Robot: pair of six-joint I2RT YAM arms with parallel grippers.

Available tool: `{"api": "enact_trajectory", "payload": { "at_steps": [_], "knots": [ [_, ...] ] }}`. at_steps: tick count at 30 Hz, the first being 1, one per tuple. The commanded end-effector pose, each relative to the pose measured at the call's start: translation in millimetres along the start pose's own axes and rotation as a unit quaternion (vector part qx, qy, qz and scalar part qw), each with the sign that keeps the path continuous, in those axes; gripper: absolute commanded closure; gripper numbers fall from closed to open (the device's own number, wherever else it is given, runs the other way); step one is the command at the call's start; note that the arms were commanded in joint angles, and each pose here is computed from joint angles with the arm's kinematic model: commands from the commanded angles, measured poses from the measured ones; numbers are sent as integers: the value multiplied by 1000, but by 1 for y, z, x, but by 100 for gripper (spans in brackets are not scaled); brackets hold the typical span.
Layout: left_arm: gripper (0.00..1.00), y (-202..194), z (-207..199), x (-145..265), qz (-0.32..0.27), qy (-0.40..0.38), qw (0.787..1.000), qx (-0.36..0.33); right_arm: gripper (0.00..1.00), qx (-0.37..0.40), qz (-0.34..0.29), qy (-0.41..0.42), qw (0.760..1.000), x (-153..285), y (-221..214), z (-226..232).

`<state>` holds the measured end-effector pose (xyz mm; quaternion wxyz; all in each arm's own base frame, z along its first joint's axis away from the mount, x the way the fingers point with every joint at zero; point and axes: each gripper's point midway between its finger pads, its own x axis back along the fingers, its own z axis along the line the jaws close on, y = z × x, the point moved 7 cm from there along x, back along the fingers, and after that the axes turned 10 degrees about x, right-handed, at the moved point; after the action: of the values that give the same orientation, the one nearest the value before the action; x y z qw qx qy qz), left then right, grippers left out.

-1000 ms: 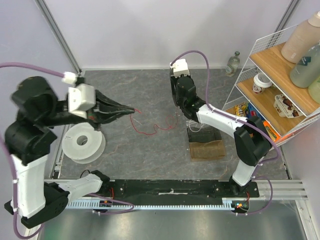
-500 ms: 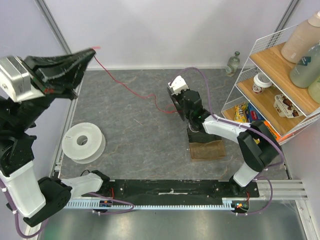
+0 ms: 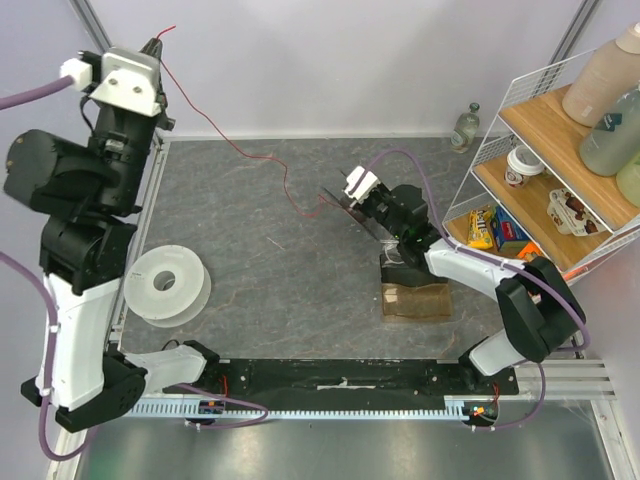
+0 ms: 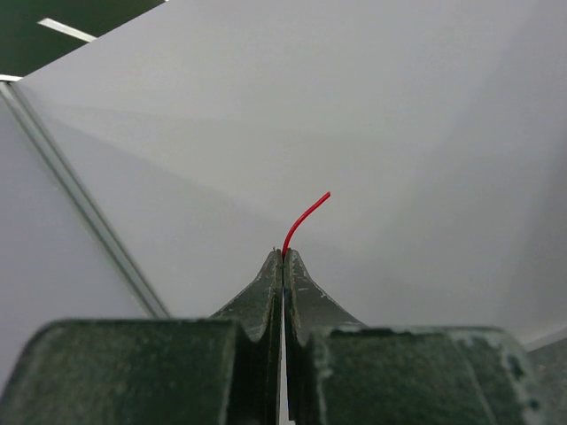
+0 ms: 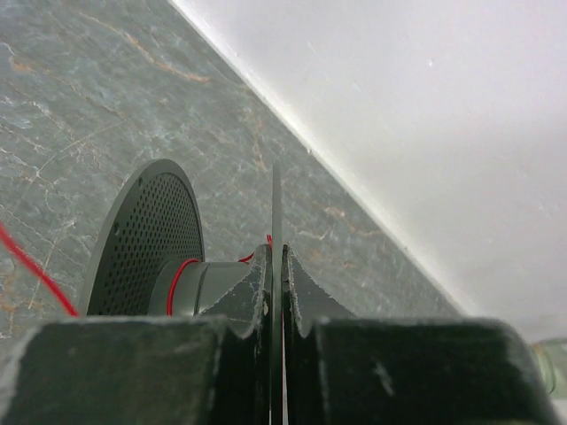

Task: Wrap the cables

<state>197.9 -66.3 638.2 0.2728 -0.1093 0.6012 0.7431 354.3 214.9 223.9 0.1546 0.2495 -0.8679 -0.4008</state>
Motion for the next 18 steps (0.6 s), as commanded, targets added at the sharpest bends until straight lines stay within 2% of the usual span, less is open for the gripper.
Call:
{"api": "enact_trajectory", "payload": {
  "at_steps": [1,6,10,12,18],
  "knots": [
    [98,-8,25,-3,6,79,991,-104,100,61,-146,-21,987,13,61,-48],
    [98,-64,31,-25,78,81,985,-130,100,83,-201,11,976,37,94,-60],
    [98,-127,61,-42,147,104,976,-122,100,85,-232,34,968,59,113,-64],
    [98,-155,67,-49,164,98,974,-120,100,70,-243,39,967,69,123,-68],
    [98,-269,78,-62,271,100,952,-104,100,-35,-267,54,961,97,169,-92]
  ]
}}
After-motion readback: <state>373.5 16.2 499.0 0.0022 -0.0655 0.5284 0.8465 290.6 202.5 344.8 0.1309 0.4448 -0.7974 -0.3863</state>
